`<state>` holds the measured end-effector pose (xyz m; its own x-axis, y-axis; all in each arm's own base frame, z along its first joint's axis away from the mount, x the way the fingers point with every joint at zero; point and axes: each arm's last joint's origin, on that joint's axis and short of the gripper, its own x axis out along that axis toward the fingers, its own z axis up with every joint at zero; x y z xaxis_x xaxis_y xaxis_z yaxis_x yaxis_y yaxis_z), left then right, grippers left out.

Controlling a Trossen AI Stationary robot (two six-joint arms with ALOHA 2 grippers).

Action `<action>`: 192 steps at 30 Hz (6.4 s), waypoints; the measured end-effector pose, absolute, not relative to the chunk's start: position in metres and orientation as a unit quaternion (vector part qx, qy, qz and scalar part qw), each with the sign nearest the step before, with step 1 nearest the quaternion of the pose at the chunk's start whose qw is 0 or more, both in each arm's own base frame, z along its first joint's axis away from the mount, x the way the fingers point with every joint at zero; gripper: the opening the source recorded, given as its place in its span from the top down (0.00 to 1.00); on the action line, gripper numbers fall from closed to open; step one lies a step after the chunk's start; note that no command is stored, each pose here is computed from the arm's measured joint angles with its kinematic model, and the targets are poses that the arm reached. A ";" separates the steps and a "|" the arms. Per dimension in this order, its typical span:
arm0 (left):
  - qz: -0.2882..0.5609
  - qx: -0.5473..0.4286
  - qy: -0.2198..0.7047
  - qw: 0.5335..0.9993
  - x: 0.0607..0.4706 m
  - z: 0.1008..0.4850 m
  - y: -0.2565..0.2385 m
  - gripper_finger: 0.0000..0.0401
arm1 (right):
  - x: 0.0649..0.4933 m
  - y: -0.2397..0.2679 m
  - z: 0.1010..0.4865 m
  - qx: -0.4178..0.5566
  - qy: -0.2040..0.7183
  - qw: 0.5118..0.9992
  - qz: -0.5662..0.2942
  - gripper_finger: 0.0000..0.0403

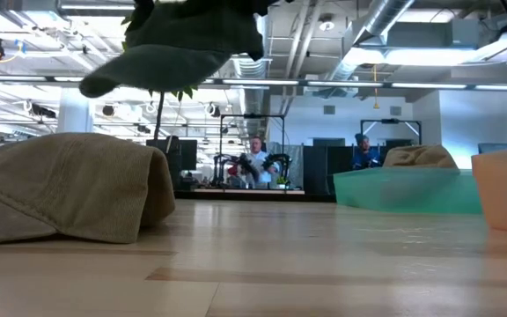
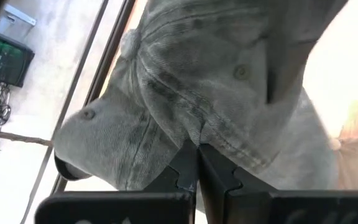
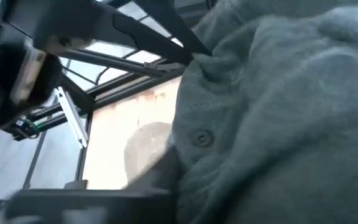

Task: Pick & Place hat
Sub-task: Put the black cap into the orange bin, then put the brown cap into the green bin

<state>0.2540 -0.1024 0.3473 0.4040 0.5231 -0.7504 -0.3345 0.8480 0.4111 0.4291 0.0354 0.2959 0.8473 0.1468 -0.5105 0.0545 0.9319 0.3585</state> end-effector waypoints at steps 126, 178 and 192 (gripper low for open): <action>0.197 -0.083 0.485 0.848 0.247 0.317 -0.107 0.68 | 0.258 0.138 0.373 0.229 0.277 0.912 -0.198 0.30; 0.131 -0.153 0.519 0.831 0.221 0.147 -0.095 0.62 | 0.346 0.141 0.295 0.252 0.366 0.878 -0.176 0.30; 0.088 -0.174 0.416 0.888 0.232 0.235 -0.103 0.99 | 0.347 0.142 0.295 0.264 0.362 0.876 -0.176 0.30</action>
